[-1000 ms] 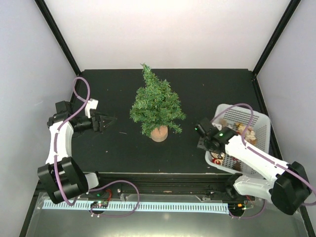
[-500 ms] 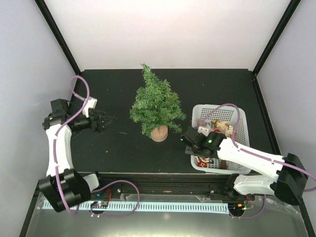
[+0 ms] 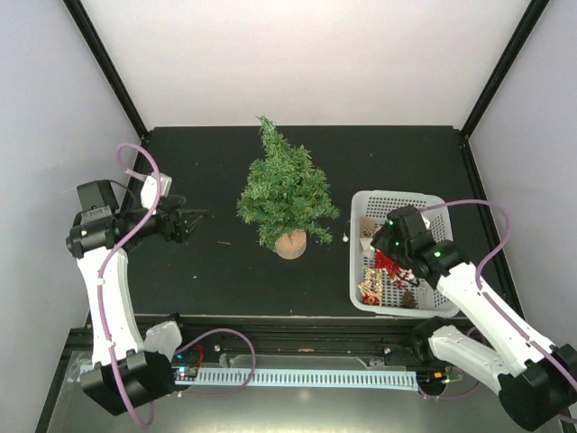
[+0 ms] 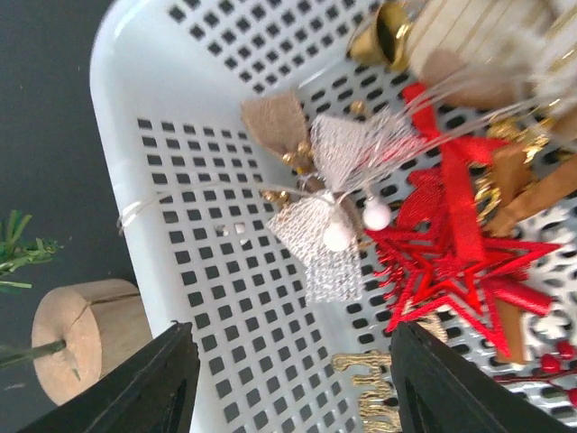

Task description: Decorate the small christmas tree

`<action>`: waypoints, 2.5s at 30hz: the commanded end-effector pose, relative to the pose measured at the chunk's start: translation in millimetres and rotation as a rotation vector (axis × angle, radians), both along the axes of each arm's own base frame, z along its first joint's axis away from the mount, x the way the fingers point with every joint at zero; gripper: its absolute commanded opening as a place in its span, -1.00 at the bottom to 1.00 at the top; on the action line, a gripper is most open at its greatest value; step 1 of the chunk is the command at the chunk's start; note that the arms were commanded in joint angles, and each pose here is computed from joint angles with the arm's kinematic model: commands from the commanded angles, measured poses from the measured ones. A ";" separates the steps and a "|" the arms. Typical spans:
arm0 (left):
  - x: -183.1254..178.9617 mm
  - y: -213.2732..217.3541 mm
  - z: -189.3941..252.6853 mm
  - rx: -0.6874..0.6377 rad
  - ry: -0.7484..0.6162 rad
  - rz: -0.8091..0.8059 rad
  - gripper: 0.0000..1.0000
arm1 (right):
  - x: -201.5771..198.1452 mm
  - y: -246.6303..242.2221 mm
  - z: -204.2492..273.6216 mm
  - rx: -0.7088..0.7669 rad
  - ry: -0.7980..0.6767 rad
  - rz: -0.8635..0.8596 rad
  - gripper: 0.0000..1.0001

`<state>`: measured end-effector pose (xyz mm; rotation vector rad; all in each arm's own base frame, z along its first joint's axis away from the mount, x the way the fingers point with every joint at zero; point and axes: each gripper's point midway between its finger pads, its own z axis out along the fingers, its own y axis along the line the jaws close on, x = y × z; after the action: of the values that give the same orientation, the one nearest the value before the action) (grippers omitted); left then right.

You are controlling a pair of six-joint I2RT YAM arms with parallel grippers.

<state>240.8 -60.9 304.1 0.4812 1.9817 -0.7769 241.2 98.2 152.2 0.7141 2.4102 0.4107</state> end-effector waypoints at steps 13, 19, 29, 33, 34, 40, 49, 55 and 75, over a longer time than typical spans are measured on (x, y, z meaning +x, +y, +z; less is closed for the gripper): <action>31.2 4.1 -22.0 -0.142 0.148 -0.004 0.98 | 50.5 33.7 -35.3 0.389 0.066 0.000 0.18; 35.0 6.1 -27.2 -0.148 0.172 0.003 0.98 | 54.3 41.8 -39.8 0.536 0.098 -0.072 0.17; 33.8 5.7 -32.6 -0.154 0.183 0.007 0.98 | 55.8 34.7 -35.2 0.593 0.084 -0.175 0.18; 33.3 5.5 -33.1 -0.156 0.186 0.008 0.98 | 62.2 29.7 -39.1 0.588 0.077 -0.207 0.18; 33.3 5.5 -33.2 -0.156 0.187 0.008 0.98 | 63.9 29.3 -41.3 0.593 0.081 -0.212 0.18; 33.3 5.5 -33.2 -0.158 0.189 0.008 0.98 | 74.5 31.4 -49.9 0.616 0.096 -0.227 0.17; 33.2 5.8 -35.0 -0.157 0.189 0.010 0.98 | 83.9 32.3 -58.3 0.620 0.103 -0.245 0.11; 33.2 5.3 -35.4 -0.159 0.190 0.008 0.98 | 92.3 35.3 -56.5 0.641 0.081 -0.241 -0.36; 15.6 -4.9 7.4 -0.053 0.060 -0.049 0.98 | 94.5 35.2 13.0 0.707 -0.111 -0.155 -0.98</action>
<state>267.7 -59.7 275.8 0.3556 2.0784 -0.9671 333.3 136.0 134.6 1.1971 2.1372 1.1751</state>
